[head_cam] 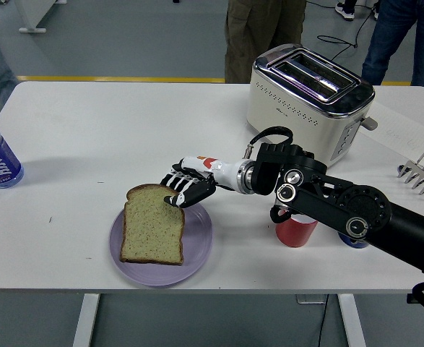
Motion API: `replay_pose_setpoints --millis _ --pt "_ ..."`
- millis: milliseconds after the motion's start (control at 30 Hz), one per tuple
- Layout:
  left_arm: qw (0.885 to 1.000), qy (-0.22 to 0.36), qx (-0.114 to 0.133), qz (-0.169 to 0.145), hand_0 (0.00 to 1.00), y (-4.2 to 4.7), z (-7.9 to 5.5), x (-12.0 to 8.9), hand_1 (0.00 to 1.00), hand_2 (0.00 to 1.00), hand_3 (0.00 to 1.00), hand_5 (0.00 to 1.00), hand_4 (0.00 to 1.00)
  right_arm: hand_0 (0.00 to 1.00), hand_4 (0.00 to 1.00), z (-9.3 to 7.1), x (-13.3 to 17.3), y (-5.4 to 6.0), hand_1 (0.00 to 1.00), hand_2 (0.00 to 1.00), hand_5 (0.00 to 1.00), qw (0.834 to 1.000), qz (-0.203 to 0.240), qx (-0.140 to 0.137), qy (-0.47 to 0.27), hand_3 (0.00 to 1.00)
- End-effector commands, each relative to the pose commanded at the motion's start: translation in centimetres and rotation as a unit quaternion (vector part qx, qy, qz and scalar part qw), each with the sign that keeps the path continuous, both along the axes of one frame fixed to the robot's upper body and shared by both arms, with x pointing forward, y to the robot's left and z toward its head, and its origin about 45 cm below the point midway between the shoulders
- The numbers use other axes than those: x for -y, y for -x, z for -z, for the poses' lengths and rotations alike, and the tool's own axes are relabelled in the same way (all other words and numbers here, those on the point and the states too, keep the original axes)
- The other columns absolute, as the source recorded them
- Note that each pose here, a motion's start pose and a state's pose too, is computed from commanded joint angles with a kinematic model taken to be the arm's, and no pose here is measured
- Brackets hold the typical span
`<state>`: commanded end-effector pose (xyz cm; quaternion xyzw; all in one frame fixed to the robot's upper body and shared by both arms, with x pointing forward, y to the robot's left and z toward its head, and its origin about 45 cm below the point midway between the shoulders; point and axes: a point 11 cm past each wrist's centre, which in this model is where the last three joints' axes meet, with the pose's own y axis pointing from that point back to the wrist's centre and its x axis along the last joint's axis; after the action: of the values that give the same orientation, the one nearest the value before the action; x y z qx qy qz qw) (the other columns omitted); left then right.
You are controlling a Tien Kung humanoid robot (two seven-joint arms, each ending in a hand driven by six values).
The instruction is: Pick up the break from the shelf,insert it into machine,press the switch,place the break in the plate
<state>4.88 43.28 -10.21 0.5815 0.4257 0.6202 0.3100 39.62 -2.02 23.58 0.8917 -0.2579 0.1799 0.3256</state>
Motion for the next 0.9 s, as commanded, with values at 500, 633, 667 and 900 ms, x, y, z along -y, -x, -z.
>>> replay_pose_setpoints --millis 500,633,667,900 --pt "1.0 0.0 -0.002 0.0 0.638 0.21 0.0 0.0 0.486 0.455 0.551 0.823 0.341 0.894 0.692 -1.1 0.2 -0.6 0.856 0.833 0.223 0.999 0.017 0.02 -0.028 0.82" --pt "1.0 0.0 -0.002 0.0 0.638 0.18 0.0 0.0 0.486 0.455 0.551 0.827 0.344 0.912 0.701 -1.8 0.2 -0.8 0.868 0.845 0.229 0.998 0.022 0.031 -0.044 0.841" --pt "1.0 0.0 -0.001 0.0 0.638 0.17 0.0 0.0 0.486 0.455 0.551 0.827 0.344 0.912 0.701 -2.1 0.2 -0.8 0.868 0.845 0.229 0.998 0.025 0.036 -0.053 0.841" --pt "1.0 0.0 -0.001 0.0 0.639 0.13 0.0 0.0 0.486 0.455 0.551 0.826 0.342 0.92 0.705 -4.5 0.4 -1.3 0.875 0.871 0.252 0.991 0.046 0.058 -0.115 0.87"
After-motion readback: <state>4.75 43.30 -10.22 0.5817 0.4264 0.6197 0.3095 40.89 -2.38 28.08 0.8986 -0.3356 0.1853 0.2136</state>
